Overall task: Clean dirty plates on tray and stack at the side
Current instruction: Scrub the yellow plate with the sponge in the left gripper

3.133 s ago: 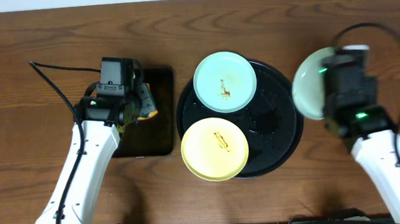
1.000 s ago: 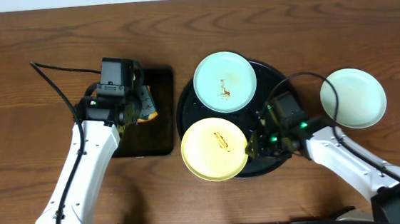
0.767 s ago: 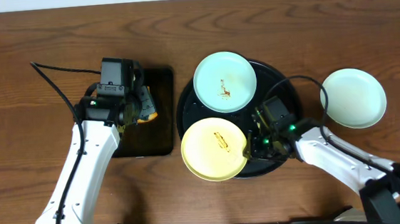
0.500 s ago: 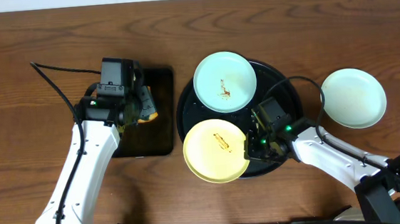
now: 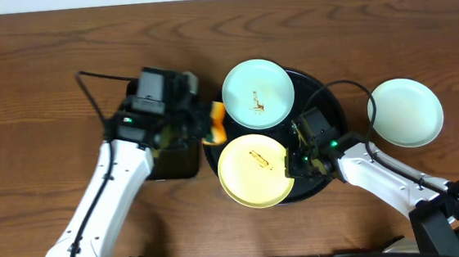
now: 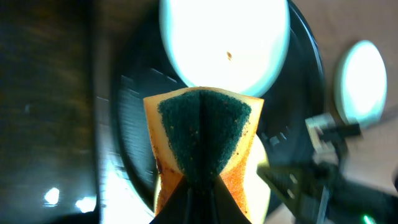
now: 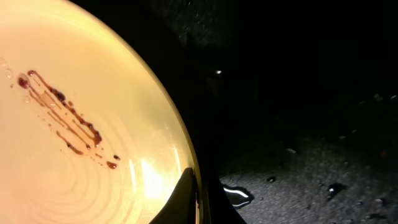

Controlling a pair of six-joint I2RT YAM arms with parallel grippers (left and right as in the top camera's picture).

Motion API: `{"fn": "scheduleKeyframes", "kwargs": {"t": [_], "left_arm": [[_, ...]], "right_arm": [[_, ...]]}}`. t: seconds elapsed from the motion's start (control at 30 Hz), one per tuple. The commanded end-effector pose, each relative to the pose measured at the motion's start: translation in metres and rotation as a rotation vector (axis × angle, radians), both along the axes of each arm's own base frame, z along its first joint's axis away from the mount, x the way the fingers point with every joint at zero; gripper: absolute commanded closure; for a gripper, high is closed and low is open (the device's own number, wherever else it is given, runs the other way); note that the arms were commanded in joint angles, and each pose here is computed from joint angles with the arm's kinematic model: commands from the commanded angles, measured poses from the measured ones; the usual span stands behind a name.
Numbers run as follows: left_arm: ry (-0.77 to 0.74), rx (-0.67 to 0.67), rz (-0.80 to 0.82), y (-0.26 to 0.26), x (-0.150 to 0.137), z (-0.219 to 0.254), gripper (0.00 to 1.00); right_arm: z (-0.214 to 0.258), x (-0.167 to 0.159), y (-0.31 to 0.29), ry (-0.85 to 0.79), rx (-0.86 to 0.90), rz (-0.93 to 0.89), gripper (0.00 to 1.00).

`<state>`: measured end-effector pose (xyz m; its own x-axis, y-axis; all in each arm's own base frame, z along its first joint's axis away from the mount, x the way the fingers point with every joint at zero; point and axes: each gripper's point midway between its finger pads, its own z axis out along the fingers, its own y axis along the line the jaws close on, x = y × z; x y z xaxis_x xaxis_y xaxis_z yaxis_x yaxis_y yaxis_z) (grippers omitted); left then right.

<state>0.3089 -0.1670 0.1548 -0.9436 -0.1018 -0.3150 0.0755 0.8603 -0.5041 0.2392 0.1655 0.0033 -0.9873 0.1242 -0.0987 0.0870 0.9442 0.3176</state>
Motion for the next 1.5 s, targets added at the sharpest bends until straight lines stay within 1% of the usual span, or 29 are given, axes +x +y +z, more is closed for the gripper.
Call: {"fn": "scheduleKeyframes", "kwargs": {"t": [0.0,0.13,0.3,0.47,0.63,0.8,0.9,0.97,1.2,1.47], "left_arm": [[0.061,-0.014,-0.125,-0.032,-0.028,-0.017,0.93],[0.147,0.006,-0.194,-0.059,-0.052,-0.039,0.92],[0.208,0.032,-0.282,-0.092,-0.074,-0.065,0.92],[0.228,0.04,-0.337,-0.117,-0.086,-0.084,0.93],[0.27,0.058,-0.343,-0.127,-0.092,-0.104,0.92],[0.292,0.065,-0.328,-0.13,-0.089,-0.12,0.93],[0.273,0.058,-0.327,-0.134,-0.083,-0.125,0.92],[0.249,0.077,-0.315,-0.133,-0.077,-0.129,0.93],[0.175,0.191,-0.234,-0.114,-0.055,-0.137,0.92],[0.183,0.197,-0.107,-0.088,-0.03,-0.137,0.93]], "right_arm": [[-0.006,0.011,-0.029,-0.053,-0.145,-0.03,0.99],[-0.006,0.012,-0.031,-0.058,-0.154,-0.028,0.99],[-0.007,0.011,-0.031,-0.057,-0.158,-0.022,0.99],[-0.007,0.011,-0.032,-0.053,-0.16,-0.021,0.99],[-0.007,0.009,-0.033,-0.047,-0.162,-0.021,0.99],[-0.008,0.008,-0.033,-0.041,-0.166,-0.02,0.99],[-0.008,0.007,-0.033,-0.04,-0.166,-0.02,0.99],[-0.008,0.007,-0.033,-0.04,-0.166,-0.02,0.99],[-0.008,0.005,-0.035,-0.031,-0.171,-0.019,0.99],[-0.01,-0.004,-0.039,0.003,-0.192,-0.008,0.99]]}}
